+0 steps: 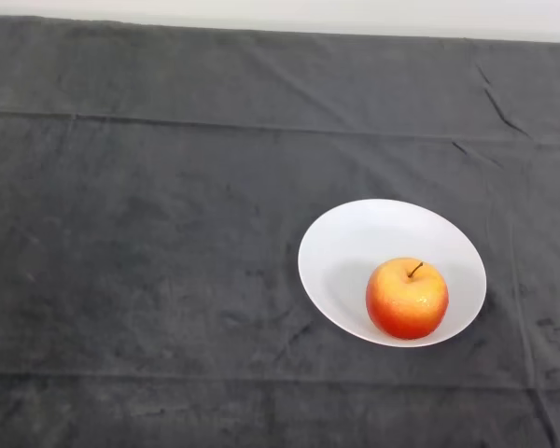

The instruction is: Move the apple to the plate

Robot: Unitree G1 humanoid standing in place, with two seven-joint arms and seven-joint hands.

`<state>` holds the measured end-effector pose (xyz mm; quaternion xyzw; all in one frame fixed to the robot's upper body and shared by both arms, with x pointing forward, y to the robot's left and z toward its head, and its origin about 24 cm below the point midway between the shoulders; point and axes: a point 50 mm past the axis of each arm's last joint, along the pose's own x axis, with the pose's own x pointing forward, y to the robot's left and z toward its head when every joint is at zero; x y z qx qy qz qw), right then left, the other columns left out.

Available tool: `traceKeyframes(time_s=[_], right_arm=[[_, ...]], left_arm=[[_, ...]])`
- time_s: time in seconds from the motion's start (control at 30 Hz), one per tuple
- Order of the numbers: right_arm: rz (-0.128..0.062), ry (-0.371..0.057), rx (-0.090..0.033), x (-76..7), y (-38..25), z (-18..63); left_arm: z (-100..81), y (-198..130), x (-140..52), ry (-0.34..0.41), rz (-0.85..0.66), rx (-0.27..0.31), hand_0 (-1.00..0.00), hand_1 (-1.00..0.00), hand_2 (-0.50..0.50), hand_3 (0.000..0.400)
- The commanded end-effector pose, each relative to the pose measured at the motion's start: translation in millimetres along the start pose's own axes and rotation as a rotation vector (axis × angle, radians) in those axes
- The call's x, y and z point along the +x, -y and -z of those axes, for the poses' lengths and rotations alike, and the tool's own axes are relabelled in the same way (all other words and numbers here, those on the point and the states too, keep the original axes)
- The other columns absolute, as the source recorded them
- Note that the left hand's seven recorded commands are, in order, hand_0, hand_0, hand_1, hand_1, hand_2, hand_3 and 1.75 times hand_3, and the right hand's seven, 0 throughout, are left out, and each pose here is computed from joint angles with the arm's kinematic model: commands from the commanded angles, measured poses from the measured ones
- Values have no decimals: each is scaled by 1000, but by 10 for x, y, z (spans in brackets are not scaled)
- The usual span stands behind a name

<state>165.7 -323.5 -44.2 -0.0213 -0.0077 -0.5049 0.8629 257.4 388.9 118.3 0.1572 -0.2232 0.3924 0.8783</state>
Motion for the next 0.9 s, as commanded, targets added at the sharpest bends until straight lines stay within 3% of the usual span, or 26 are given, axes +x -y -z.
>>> traceKeyframes(time_s=[0.03, 0.9], right_arm=[[-34, -254, -26, -529, -78, 391], [-34, -254, -26, -529, -78, 391]], left_arm=[[-13, 29, 37, 4, -28, -24, 0, 0, 0, 0], [-1, 33, 32, -1, -24, -23, 0, 0, 0, 0]])
